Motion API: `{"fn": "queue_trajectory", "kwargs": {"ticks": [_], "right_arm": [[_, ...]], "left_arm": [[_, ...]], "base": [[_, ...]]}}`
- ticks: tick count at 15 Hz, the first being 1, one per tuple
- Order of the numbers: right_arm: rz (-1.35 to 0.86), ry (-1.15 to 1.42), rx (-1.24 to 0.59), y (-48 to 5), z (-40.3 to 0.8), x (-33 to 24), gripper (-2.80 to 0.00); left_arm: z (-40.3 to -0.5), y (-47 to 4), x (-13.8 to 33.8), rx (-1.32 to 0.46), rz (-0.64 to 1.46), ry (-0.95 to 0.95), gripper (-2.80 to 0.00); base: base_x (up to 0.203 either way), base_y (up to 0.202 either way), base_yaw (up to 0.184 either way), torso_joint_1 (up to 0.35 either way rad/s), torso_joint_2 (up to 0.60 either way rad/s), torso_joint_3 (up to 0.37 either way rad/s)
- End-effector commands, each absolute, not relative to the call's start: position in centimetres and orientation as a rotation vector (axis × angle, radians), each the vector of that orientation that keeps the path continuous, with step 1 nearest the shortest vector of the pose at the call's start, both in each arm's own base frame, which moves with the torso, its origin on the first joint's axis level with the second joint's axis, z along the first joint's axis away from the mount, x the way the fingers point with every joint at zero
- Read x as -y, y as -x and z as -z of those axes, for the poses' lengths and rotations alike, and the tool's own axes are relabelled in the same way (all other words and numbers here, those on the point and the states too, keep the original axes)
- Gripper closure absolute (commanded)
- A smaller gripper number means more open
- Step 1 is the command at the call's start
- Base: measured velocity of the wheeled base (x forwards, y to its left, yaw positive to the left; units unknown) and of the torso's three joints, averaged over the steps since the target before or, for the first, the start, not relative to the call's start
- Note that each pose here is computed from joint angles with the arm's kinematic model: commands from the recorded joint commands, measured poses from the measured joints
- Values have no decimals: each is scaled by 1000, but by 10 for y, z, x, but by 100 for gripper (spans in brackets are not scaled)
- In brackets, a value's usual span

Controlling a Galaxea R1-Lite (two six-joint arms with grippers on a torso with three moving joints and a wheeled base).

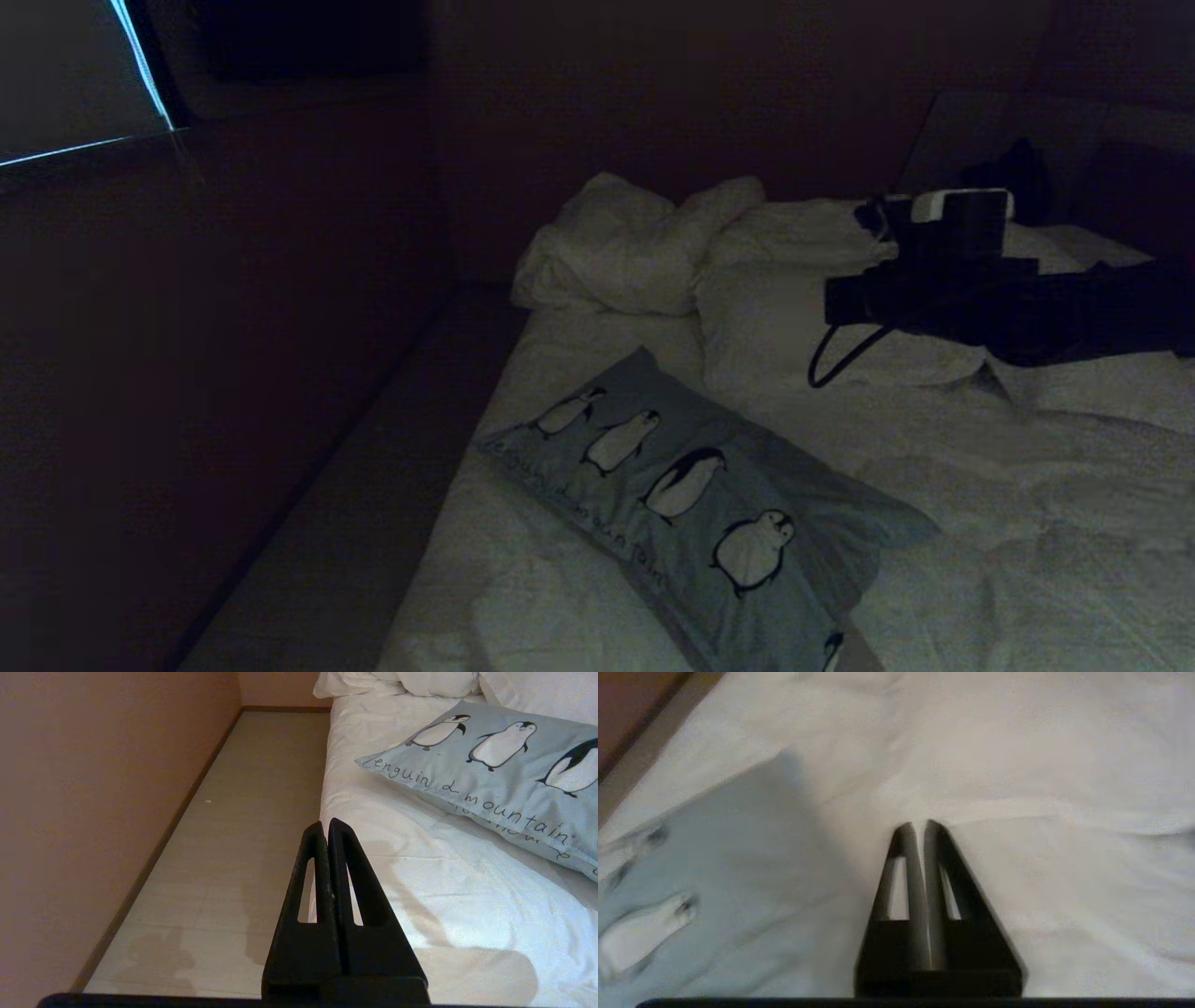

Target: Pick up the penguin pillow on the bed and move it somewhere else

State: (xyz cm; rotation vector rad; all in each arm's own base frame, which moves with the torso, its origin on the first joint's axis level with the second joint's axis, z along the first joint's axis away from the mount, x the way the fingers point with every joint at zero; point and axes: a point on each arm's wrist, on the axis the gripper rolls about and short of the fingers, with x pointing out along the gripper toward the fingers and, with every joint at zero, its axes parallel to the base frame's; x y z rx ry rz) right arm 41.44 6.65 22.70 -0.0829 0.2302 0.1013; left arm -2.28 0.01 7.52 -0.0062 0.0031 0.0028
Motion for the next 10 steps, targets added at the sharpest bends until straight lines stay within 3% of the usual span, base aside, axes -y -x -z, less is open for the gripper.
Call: {"fn": "queue_trajectory", "kwargs": {"ticks": [1,5,10], "right_arm": [[-31,72,-156,-400,-258,-43,0],[148,62,-49,-370,-298,-18,0],[182,52,62,-319,-326,-8,0]], "left_arm": [[-75,23,0,-5,-3,6,0],[-75,23,0,-5,-2,6,0],[-75,23,0,-5,-2,6,0]], "base": [[0,0,0,0,0,0],[0,0,0,0,0,0],[0,0,0,0,0,0]]}}
